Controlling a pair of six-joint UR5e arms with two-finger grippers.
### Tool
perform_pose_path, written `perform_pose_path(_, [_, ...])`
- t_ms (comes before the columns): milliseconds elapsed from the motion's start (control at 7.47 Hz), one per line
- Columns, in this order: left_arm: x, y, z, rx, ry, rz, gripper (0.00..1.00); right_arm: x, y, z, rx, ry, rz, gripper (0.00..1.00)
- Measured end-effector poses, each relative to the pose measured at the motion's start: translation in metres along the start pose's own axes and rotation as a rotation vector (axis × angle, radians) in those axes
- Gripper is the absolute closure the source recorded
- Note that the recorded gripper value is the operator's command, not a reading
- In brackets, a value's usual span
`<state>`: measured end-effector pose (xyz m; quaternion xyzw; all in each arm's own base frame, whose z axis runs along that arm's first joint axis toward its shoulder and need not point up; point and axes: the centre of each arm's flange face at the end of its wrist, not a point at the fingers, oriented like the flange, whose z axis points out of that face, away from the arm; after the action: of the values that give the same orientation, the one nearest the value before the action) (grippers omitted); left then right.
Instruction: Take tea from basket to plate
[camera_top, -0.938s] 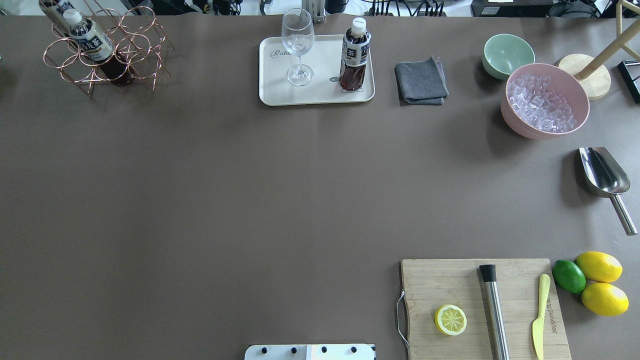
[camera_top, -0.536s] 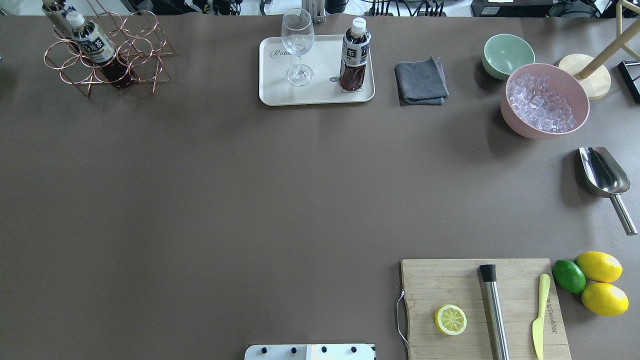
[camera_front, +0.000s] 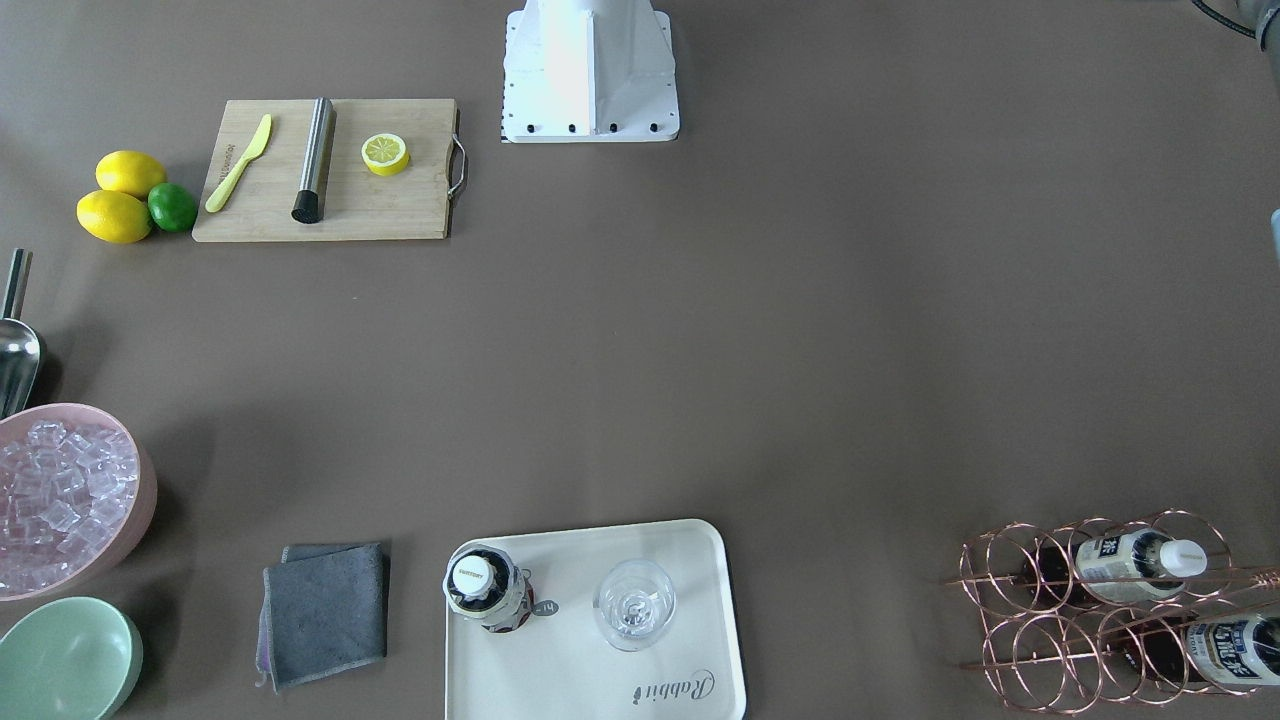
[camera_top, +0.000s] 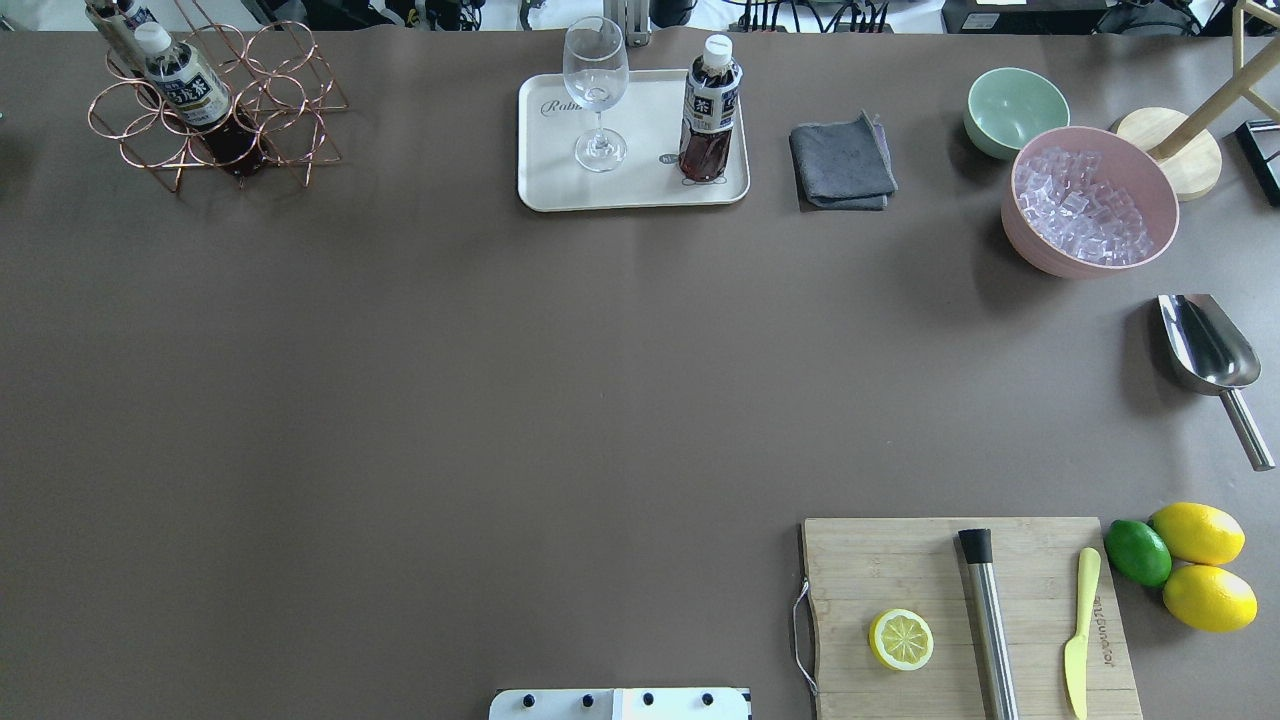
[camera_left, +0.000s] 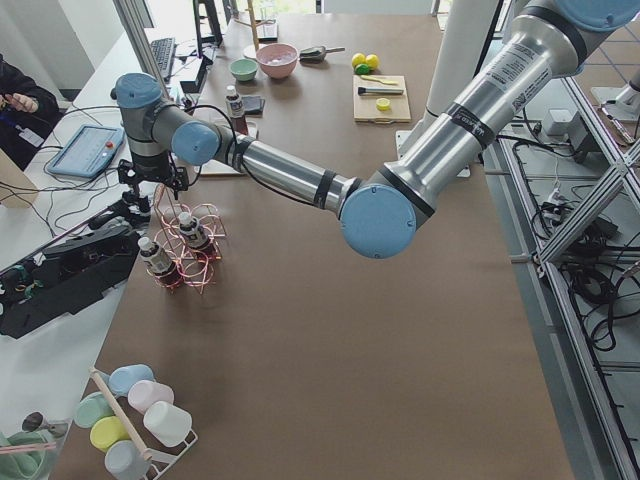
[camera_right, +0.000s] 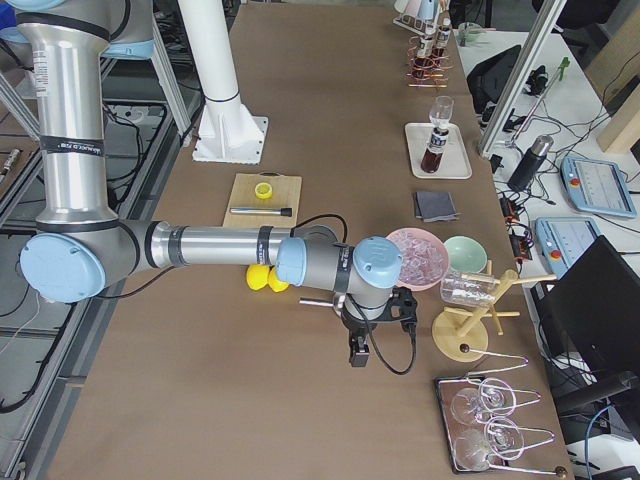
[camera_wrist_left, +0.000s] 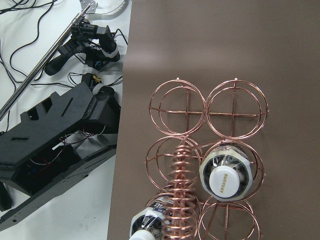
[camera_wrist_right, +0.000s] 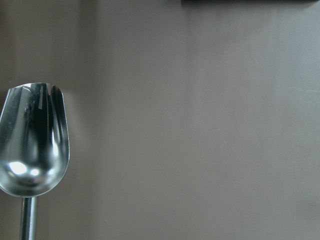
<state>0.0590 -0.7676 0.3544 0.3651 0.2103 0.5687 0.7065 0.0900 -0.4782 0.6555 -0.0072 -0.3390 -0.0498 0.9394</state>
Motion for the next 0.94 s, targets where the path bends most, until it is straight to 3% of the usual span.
perform_pose_path(268, [-0.002, 0.0, -0.02, 0.016, -0.027, -0.052, 0.02, -0.001, 0.001, 0.003, 0.001, -0.031, 0.005, 0.01])
perform_pose_path(402, [0.003, 0.003, -0.039, 0.041, -0.045, -0.149, 0.02, -0.001, 0.002, 0.005, 0.001, -0.042, 0.007, 0.01])
perform_pose_path(670, [0.032, 0.022, -0.078, 0.097, -0.085, -0.432, 0.02, -0.001, 0.002, 0.005, 0.002, -0.049, 0.01, 0.01])
perform_pose_path(938, [0.046, 0.059, -0.105, 0.115, -0.105, -0.759, 0.02, 0.0, 0.003, 0.005, 0.002, -0.049, 0.014, 0.01])
